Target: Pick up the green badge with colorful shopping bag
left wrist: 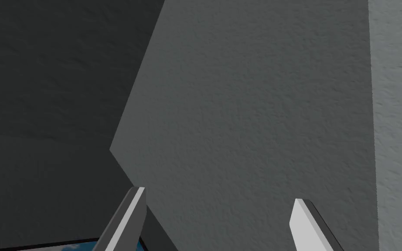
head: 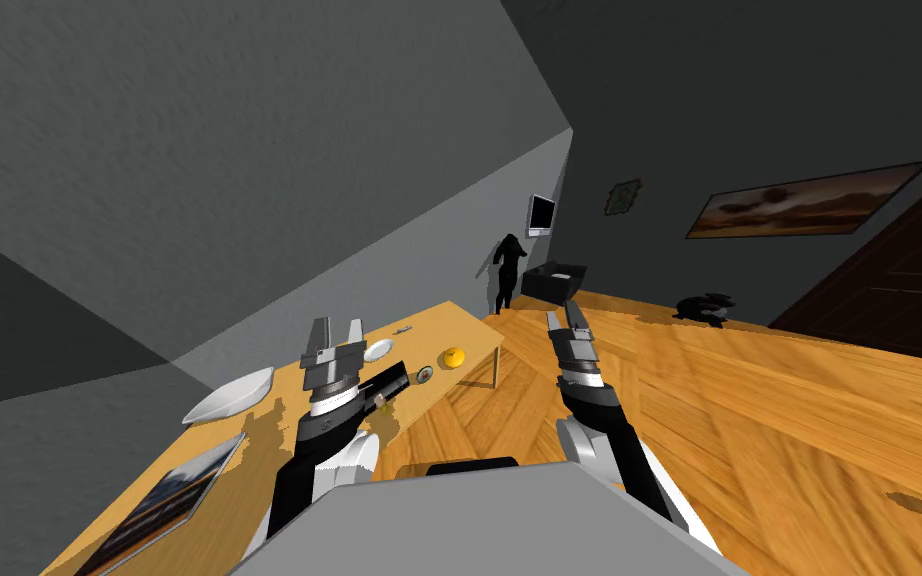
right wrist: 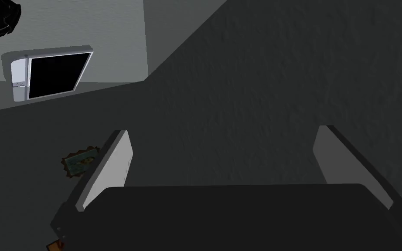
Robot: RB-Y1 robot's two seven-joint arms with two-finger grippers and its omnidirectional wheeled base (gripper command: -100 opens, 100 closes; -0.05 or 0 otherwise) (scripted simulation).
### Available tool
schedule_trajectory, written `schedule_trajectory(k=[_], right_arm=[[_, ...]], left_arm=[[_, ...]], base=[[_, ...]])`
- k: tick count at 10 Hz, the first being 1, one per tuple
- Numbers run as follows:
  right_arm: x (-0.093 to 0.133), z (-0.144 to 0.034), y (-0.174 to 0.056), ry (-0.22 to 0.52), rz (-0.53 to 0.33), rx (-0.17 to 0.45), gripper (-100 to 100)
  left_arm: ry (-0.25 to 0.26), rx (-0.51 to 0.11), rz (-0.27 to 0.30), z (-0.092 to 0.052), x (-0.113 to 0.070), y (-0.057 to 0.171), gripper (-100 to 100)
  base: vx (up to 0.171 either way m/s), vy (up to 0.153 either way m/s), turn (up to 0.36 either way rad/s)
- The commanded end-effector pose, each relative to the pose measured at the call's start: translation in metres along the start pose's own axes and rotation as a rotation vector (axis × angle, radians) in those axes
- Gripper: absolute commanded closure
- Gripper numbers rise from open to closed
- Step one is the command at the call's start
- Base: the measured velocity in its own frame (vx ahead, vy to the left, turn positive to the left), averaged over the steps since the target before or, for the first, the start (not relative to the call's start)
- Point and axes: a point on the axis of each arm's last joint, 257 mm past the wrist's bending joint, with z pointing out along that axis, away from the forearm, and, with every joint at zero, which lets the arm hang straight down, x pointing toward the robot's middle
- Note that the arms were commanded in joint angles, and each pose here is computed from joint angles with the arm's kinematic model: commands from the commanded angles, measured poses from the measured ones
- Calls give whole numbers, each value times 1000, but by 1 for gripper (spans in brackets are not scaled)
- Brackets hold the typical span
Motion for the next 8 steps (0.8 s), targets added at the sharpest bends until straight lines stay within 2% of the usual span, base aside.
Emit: schedule_trajectory(k=[1, 4, 6, 7, 8], right_arm=[[0, 0, 0, 0, 0, 0, 0], [0, 0, 0, 0, 0, 0, 0], [0, 0, 0, 0, 0, 0, 0], [0, 0, 0, 0, 0, 0, 0], [0, 0, 0, 0, 0, 0, 0]], left_arm=[[28, -29, 8, -2, 0, 8, -100], [74, -142, 27, -12, -9, 39, -100], [80, -251, 38, -24, -25, 68, -100], [80, -256, 38, -25, -25, 69, -100], [74, -319, 43, -33, -36, 85, -100]], base=[[-5, 0, -83], [-18, 7, -141], [-26, 7, -197], [-20, 9, -84], [-17, 5, -176]])
